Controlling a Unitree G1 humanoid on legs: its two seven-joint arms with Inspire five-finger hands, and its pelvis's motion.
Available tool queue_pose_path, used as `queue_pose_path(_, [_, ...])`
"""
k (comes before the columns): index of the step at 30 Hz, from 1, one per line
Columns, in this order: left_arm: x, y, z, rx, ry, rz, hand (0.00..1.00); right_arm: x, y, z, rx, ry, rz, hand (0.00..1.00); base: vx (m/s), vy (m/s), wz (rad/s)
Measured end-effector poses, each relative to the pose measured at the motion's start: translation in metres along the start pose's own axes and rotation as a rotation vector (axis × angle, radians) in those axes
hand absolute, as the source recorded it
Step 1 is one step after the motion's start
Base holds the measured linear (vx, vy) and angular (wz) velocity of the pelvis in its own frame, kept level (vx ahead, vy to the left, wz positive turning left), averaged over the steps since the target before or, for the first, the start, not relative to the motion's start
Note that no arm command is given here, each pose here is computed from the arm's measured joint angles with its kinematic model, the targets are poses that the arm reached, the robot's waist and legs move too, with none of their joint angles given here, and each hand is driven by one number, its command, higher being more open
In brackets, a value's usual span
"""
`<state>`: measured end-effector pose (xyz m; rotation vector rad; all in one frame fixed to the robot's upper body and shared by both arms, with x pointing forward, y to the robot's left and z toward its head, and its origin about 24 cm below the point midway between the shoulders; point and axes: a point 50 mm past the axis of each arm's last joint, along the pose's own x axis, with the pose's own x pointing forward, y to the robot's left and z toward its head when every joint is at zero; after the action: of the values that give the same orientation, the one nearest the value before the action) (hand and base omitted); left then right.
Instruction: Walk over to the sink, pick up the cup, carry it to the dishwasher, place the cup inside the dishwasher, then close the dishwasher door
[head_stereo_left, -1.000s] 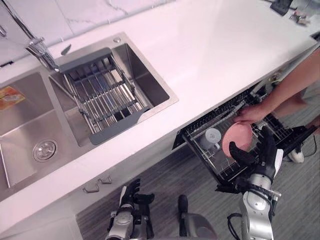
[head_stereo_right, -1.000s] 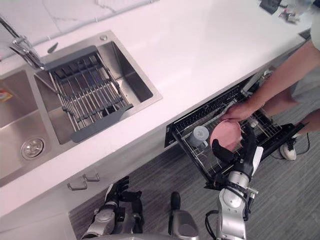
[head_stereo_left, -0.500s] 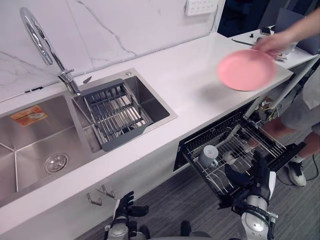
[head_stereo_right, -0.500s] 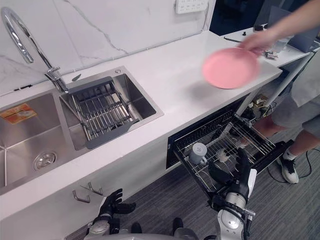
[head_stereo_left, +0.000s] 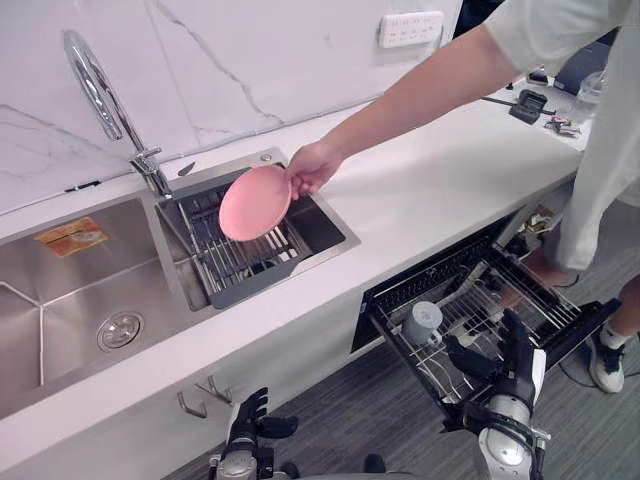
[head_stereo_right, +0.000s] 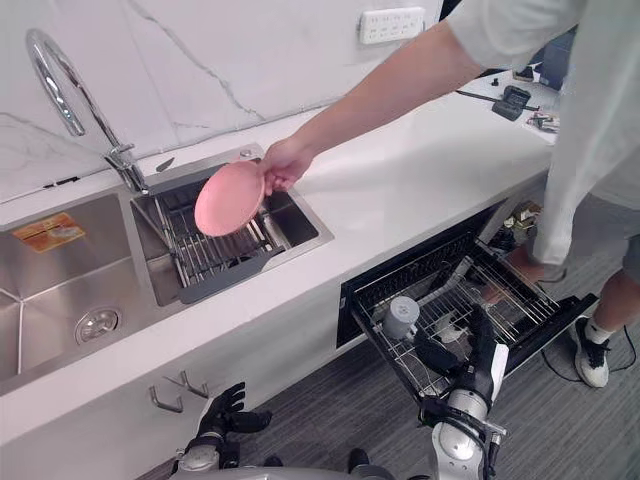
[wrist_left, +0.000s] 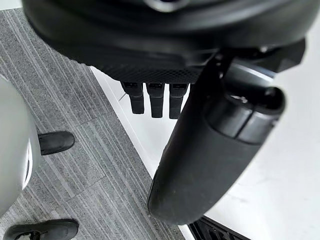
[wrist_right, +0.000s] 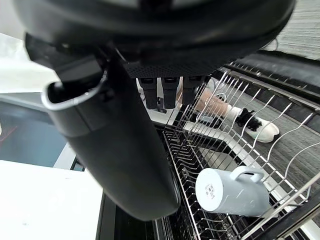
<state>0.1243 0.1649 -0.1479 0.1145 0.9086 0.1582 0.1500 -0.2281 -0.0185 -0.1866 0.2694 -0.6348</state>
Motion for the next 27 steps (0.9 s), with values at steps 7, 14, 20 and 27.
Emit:
queue_pose_path(7, [0.0, 0.002, -0.002, 0.039, 0.005, -0.011, 0.9, 0.007, 0.005, 0.01, -0.001, -0.044, 0.015, 0.9, -0.01, -0.007, 0.15])
queue_pose_path(14, [0.0, 0.02, -0.015, 0.085, 0.057, 0.024, 0.9, 0.015, 0.025, 0.036, -0.004, -0.174, 0.136, 0.9, -0.02, -0.008, 0.15])
queue_pose_path(20, [0.0, 0.021, -0.014, 0.092, 0.05, 0.024, 0.9, 0.01, 0.044, 0.078, 0.022, -0.387, 0.251, 0.9, -0.01, -0.005, 0.09])
queue_pose_path(27, [0.001, 0.023, -0.012, 0.09, 0.033, 0.031, 0.9, 0.008, 0.061, 0.112, 0.012, -0.567, 0.359, 0.9, -0.03, 0.001, -0.13])
